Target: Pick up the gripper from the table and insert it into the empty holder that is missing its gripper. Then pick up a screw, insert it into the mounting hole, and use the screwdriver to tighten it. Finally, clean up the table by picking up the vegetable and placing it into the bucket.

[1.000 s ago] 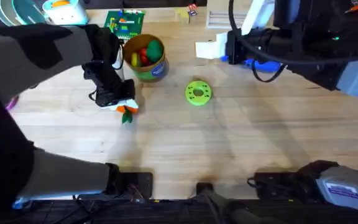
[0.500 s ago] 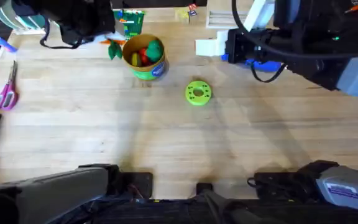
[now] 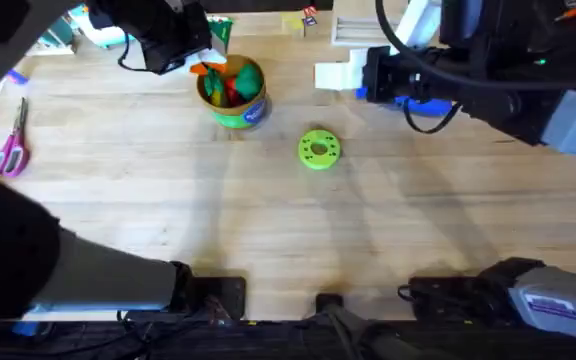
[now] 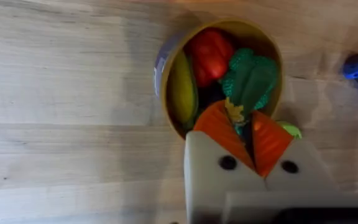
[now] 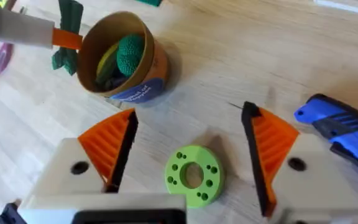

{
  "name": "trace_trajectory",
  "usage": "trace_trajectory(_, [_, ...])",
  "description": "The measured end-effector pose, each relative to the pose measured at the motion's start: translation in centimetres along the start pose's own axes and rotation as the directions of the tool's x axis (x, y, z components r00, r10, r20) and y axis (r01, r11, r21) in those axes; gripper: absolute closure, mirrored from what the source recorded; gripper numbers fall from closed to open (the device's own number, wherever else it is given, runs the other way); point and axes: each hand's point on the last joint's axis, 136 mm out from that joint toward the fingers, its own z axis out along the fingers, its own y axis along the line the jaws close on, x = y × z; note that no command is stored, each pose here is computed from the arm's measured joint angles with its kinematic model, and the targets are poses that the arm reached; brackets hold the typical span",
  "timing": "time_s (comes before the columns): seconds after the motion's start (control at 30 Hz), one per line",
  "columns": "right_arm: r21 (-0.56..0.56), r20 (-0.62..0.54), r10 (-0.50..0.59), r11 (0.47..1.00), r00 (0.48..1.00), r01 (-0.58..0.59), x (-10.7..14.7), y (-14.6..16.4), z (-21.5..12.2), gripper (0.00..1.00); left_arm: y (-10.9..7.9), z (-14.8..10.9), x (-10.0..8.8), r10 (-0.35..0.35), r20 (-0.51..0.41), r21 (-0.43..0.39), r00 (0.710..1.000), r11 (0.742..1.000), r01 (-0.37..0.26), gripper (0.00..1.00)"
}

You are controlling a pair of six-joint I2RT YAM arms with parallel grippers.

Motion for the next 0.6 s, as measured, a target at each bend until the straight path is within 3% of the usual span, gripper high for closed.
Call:
trace_trajectory(0.03, [0.001, -0.003, 0.001, 1.000, 1.000, -0.001, 0.1, 0.0, 0.0, 0.010, 0.1, 0.5, -0.1, -0.001, -0.007, 0.000, 1.000, 1.000, 0.001, 0.973])
trace_trajectory(0.17, [0.002, -0.009, 0.003, 1.000, 1.000, -0.003, 0.2, -0.1, 0.0, 0.010, 0.3, 1.9, 0.1, -0.014, -0.042, 0.000, 0.999, 1.000, 0.014, 0.772])
trace_trajectory(0.2, [0.003, -0.012, 0.005, 1.000, 1.000, -0.005, 0.3, -0.1, 0.0, 0.010, 0.3, 2.1, 0.2, -0.017, -0.048, 0.005, 0.999, 1.000, 0.017, 0.663])
trace_trajectory(0.33, [0.009, -0.033, 0.012, 1.000, 0.999, -0.011, 0.8, -0.2, 0.0, 0.010, 0.0, 2.2, 0.3, -0.021, -0.057, 0.023, 0.998, 0.999, 0.023, 0.064])
trace_trajectory(0.4, [0.014, -0.053, 0.019, 1.000, 0.998, -0.018, 1.3, -0.3, 0.0, 0.009, -0.1, 2.1, 0.4, -0.023, -0.060, 0.029, 0.998, 0.999, 0.025, 0.013])
trace_trajectory(0.6, [0.034, -0.168, 0.054, 0.998, 0.984, -0.049, 4.1, -0.8, -0.4, 0.010, -0.1, 1.4, 2.0, -0.039, -0.120, 0.020, 0.992, 0.999, 0.041, 0.007])
